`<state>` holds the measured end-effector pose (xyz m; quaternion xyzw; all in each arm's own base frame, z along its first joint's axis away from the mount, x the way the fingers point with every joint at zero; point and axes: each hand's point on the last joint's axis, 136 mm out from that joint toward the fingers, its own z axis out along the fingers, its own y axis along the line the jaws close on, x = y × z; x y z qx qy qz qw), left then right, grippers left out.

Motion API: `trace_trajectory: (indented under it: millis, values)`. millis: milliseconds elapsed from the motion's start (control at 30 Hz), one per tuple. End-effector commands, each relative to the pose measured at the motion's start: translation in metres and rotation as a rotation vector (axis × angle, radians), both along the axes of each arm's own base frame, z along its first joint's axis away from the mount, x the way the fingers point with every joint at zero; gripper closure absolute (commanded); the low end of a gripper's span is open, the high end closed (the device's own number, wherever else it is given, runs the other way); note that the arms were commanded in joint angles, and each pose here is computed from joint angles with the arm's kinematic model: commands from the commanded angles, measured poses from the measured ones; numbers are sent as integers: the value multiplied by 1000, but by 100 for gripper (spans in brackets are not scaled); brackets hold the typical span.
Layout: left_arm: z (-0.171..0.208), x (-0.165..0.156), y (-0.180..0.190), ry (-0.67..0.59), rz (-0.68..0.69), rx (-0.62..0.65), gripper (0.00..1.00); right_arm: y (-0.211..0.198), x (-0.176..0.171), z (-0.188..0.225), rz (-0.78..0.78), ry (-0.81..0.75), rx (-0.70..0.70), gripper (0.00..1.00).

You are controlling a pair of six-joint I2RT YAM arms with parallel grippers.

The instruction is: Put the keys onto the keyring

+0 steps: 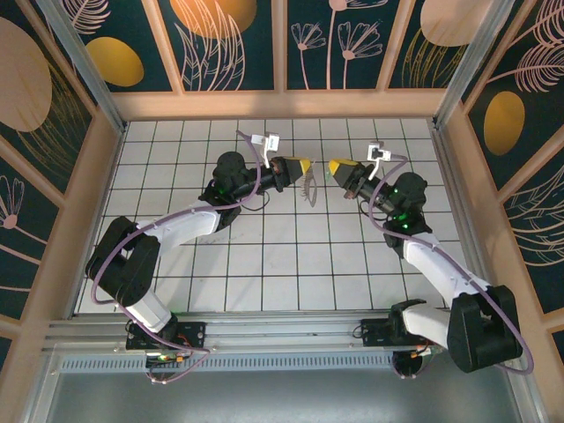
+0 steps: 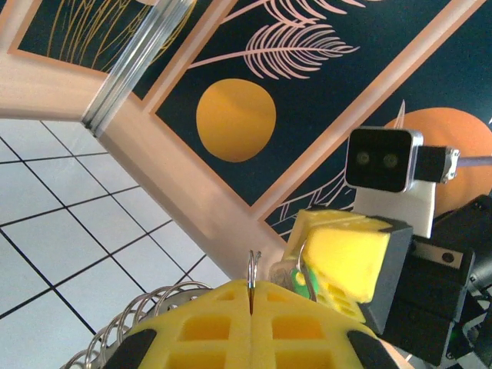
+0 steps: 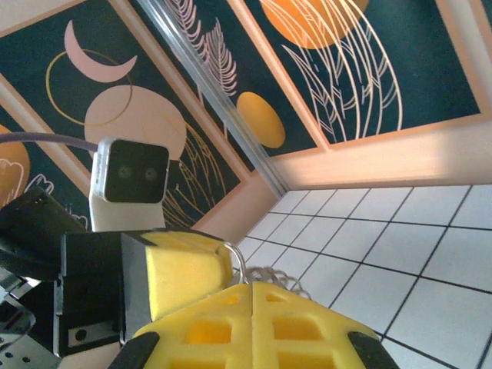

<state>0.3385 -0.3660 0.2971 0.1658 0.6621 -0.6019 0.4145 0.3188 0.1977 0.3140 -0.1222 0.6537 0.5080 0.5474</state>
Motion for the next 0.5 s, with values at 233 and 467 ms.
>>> trace_trajectory:
  millis: [233,467]
  values:
    - [17,-8,-7,-85,-39,-8,100,26,3,30,98,-70,16,100]
    - [19,-10,-7,-95,-42,-7,100,37,6,30,121,-63,12,100]
